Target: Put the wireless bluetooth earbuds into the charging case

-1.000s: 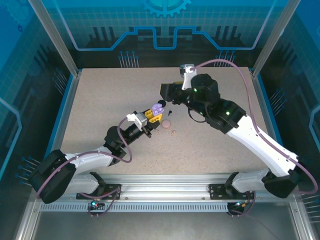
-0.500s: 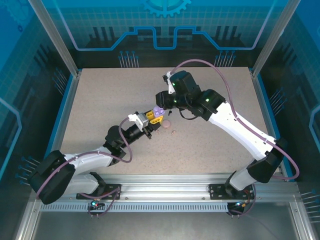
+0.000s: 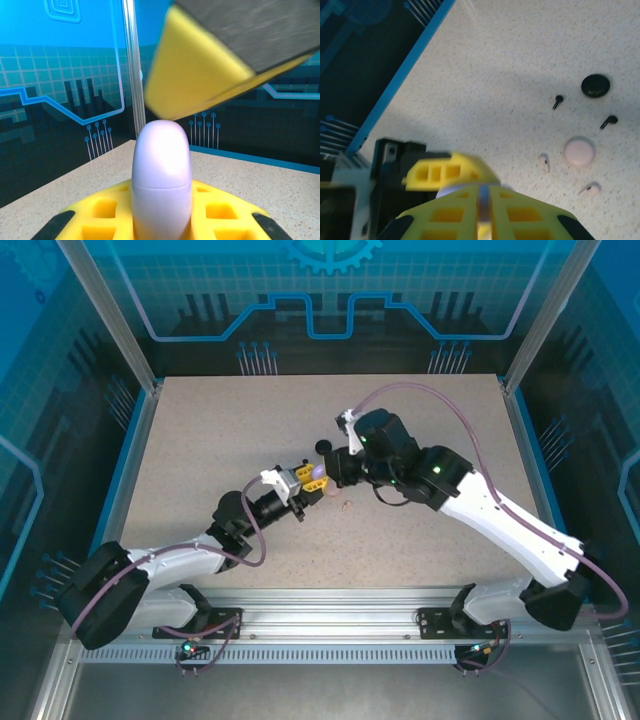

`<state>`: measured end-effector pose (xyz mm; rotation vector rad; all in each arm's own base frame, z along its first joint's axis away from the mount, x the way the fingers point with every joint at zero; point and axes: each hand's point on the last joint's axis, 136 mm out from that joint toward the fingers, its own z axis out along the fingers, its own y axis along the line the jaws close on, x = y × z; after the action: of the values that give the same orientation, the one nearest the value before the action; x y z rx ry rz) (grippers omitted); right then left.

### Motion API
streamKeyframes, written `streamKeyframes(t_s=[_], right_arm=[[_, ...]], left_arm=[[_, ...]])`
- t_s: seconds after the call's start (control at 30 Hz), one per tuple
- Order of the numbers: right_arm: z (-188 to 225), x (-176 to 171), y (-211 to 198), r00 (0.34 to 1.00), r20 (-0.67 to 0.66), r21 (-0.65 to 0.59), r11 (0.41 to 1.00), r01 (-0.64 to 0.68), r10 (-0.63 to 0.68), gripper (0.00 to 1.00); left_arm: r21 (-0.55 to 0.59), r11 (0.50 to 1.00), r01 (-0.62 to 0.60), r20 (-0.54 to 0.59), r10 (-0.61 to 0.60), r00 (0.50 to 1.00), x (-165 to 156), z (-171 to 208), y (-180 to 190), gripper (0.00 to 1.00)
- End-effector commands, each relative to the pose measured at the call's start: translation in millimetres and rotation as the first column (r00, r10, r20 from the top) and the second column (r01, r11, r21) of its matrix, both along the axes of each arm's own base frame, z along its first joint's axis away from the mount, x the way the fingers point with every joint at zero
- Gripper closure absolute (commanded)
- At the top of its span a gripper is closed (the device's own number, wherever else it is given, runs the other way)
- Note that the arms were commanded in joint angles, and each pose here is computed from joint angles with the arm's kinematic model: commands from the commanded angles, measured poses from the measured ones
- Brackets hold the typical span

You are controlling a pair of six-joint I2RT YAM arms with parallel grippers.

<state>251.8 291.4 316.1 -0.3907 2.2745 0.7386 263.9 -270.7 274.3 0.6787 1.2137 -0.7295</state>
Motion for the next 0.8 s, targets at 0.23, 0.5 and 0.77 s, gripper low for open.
streamKeyframes(t_s=[0.23, 0.5, 0.77], right_arm=[[28, 4, -45, 0.982, 0.072, 0.077, 0.982, 0.171, -0.176, 0.69], [-35, 5, -60, 0.965, 0.002, 0.034, 0.965, 0.261, -0.262, 0.47], [-98, 6, -29, 0.966, -0.049, -0.042, 0.967, 0.251, -0.253, 0.44]], left_arm=[[-0.060, 0.997, -0.051, 0.006, 0.051, 0.999, 4, 15, 10, 1.00], [-0.038, 0.976, -0.213, -0.412, 0.179, 0.894, 34, -40, 38, 1.00], [0.045, 0.939, -0.340, -0.695, 0.274, 0.665, 50, -94, 89, 1.00]])
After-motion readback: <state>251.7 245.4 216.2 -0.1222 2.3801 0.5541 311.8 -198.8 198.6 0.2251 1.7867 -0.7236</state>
